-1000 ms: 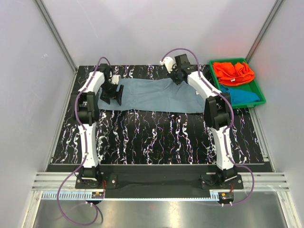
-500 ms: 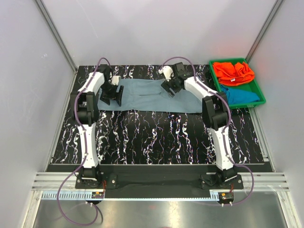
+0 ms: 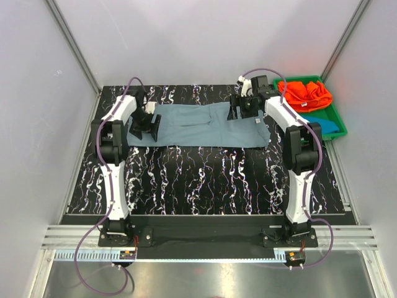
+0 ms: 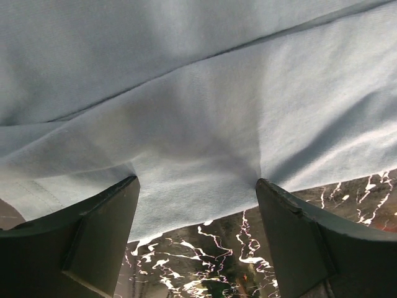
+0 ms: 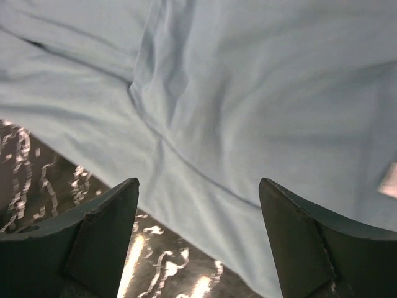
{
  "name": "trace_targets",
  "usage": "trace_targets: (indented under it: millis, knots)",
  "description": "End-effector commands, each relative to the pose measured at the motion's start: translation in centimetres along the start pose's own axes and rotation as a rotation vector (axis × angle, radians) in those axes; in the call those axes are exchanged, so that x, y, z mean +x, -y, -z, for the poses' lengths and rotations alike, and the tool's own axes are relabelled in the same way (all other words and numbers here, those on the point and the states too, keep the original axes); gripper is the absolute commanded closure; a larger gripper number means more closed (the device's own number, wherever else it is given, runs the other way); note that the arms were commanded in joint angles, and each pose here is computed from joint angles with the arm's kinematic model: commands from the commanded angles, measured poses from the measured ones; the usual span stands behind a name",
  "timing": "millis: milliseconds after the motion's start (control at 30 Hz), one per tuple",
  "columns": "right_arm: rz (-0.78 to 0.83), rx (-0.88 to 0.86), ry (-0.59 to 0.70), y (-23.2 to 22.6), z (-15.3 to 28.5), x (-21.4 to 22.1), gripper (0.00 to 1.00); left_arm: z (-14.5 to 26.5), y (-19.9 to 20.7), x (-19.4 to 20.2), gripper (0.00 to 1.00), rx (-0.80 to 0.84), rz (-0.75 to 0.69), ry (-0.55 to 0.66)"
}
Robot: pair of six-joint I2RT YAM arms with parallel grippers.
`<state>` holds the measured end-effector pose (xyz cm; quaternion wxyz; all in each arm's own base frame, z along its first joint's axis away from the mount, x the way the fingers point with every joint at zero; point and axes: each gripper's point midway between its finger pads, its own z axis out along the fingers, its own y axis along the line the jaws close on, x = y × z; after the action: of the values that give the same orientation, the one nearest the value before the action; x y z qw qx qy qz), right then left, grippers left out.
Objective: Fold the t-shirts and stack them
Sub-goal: Fold the tshirt
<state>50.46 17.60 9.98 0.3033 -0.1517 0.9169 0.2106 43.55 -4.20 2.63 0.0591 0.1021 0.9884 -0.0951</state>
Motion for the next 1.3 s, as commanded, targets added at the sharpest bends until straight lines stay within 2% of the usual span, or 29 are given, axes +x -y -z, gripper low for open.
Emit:
trace_targets:
  millis: [0,200,700,1067,1167,1200,1267]
  knots:
    - [-0.131,-0.134,-0.093,-2.7,-1.6,2.7,0.15,2.6,-0.6,0.0,0.16,-0.065,0.000,0.037]
    - [-0.223,-0.207,-0.134,-3.1,-3.2,3.7,0.15,2.8,-1.0,0.8,0.16,-0.100,0.000,0.028]
    - [-0.350,-0.119,-0.134,3.2,-4.9,4.5,0.16,1.6,-2.9,1.1,0.16,-0.186,0.002,-0.004]
    - [-0.317,-0.114,-0.069,4.6,-6.0,1.2,0.15,1.5,0.1,5.9,0.17,-0.171,-0.032,-0.081]
    - [-0.306,-0.104,-0.048,4.8,-5.9,0.5,0.15,3.7,0.9,5.0,0.18,-0.188,-0.060,-0.005]
    - [-0.295,-0.097,-0.033,4.7,-5.3,-0.1,0.15,5.7,1.4,3.5,0.18,-0.195,-0.078,0.065]
    - [-0.263,-0.090,-0.008,4.6,-4.4,-1.0,0.15,8.2,1.5,2.0,0.17,-0.234,-0.101,0.126]
